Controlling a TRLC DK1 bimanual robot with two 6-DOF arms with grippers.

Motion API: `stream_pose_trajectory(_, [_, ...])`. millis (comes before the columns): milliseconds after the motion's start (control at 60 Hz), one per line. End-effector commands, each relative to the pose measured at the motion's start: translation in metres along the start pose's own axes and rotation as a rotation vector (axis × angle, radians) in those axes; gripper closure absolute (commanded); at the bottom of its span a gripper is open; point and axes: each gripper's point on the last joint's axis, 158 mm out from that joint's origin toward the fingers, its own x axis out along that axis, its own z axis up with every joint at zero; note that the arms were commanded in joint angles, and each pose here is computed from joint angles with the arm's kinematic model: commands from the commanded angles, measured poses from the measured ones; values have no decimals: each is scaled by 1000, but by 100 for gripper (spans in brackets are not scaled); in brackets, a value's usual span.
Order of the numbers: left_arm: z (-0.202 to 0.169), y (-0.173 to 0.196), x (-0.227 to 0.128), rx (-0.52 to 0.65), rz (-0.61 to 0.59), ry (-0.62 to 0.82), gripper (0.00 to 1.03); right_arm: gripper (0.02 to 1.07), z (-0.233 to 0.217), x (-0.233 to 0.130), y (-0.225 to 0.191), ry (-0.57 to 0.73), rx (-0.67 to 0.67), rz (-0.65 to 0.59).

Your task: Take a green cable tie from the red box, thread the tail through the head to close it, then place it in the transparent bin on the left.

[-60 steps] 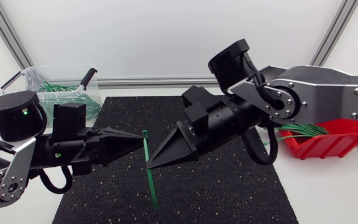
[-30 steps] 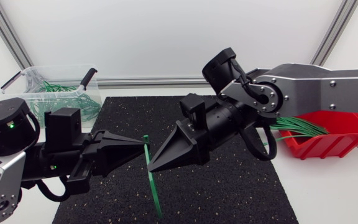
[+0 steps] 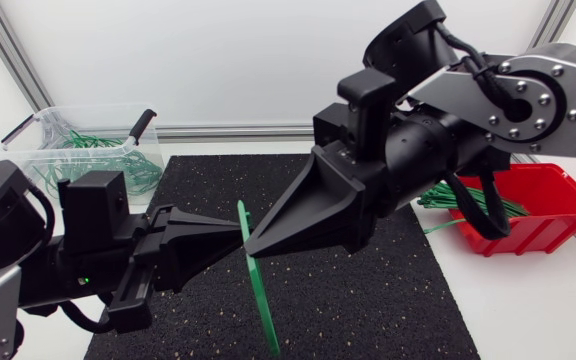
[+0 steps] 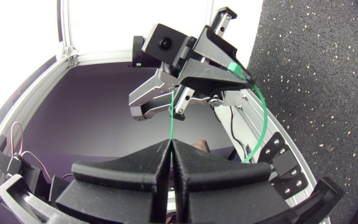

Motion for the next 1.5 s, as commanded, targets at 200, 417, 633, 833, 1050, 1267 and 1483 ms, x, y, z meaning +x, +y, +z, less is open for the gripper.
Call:
stream_pose_trajectory(200, [45,-33,10,41,-41,-95,99,101,-18,-6,28,3,7,12])
stream_pose_trajectory(417, [60,-50,17,51,-61,-110,99,101,-27,-10,33,-2,-1,12])
stream_pose_trajectory(633, [71,-59,19,55,-59,-126,99,101,-40,-14,40,-9,-17,13])
stream_pose_trajectory(833, [79,-63,19,40,-50,-146,99,101,-42,-15,35,-13,-7,11])
stream_pose_trajectory(1050, [85,-61,16,-15,-42,-164,99,101,-38,-14,27,-11,16,9])
stream_pose_trajectory(1267, [80,-58,16,-38,-38,-157,99,101,-36,-13,26,-9,22,8])
stream_pose_trajectory(1483, [74,-56,16,-46,-36,-146,99,101,-27,-12,19,-14,30,7])
